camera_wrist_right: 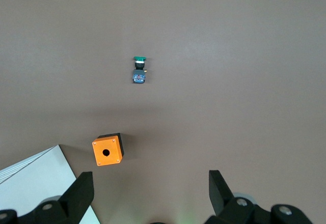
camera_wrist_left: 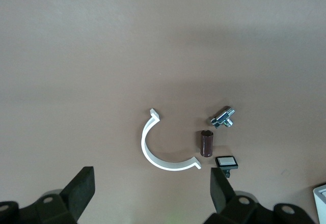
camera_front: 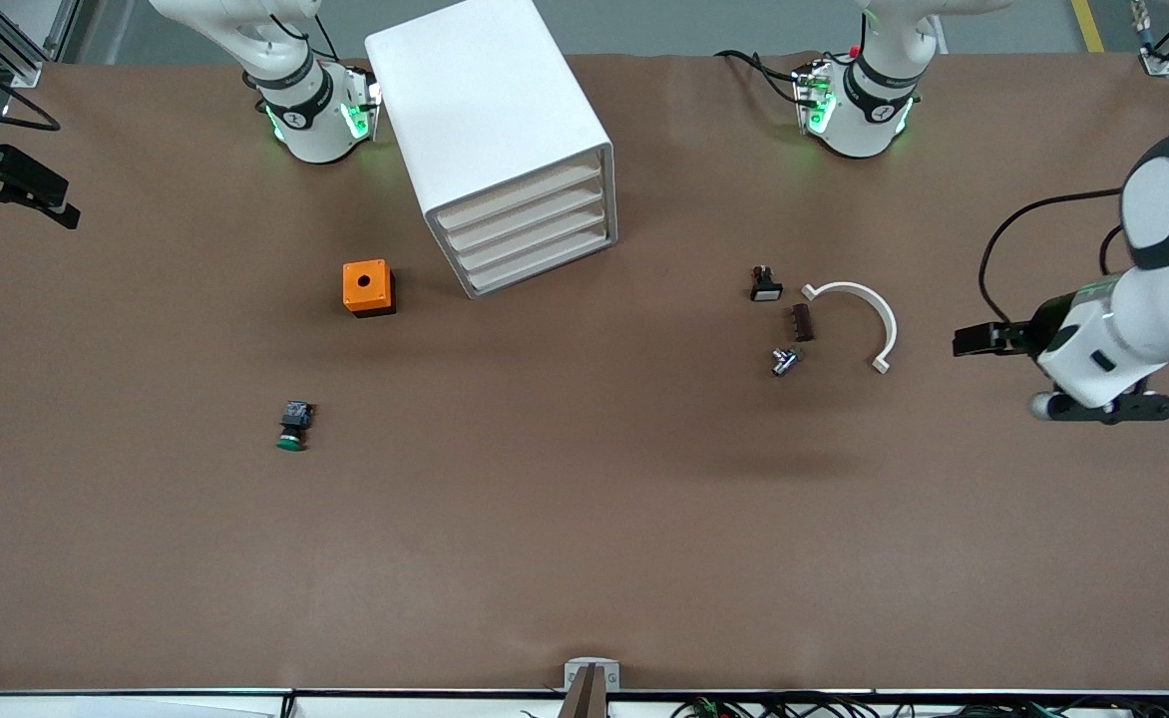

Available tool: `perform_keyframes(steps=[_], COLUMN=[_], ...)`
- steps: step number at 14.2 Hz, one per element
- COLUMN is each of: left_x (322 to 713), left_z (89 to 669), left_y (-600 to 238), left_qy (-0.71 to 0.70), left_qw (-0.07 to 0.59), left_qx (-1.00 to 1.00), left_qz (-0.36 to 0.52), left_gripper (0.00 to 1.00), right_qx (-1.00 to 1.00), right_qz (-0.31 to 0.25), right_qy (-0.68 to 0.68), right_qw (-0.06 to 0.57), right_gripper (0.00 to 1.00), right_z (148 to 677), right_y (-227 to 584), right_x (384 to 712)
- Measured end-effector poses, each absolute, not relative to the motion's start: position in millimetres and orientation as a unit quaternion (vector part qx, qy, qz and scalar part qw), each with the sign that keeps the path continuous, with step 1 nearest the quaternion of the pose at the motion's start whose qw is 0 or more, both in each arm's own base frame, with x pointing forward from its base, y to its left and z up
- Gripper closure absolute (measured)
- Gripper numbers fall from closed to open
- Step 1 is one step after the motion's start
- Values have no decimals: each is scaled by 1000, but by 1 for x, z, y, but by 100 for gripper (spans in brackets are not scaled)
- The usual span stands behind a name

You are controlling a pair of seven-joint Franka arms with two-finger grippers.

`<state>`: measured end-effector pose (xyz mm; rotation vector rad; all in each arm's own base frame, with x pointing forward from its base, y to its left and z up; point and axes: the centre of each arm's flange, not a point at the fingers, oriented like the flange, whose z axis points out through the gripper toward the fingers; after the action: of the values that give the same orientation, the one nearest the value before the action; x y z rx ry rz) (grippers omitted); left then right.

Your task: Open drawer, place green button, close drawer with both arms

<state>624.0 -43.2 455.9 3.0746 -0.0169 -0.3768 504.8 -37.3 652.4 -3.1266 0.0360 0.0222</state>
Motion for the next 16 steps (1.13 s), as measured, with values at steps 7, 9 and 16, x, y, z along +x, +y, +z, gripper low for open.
perform_keyframes(steps=[7,9,16], left_x=[617,607,565], left_z=[382,365,294], left_y=[-126,-168,-319], left_qy=[69,128,350], left_qw=[-8,-12,-66], left_qx=[977,964,881], left_qz=[-202,-232,-312], left_gripper=[0,0,0], right_qx=[-1000,-1000,-1000], right_qz=[7,7,5], right_qy=[12,12,12], right_qw=[7,7,7], right_gripper=[0,0,0], right_z=[653,652,653], right_y=[-37,-37,-38], right_x=[505,505,505])
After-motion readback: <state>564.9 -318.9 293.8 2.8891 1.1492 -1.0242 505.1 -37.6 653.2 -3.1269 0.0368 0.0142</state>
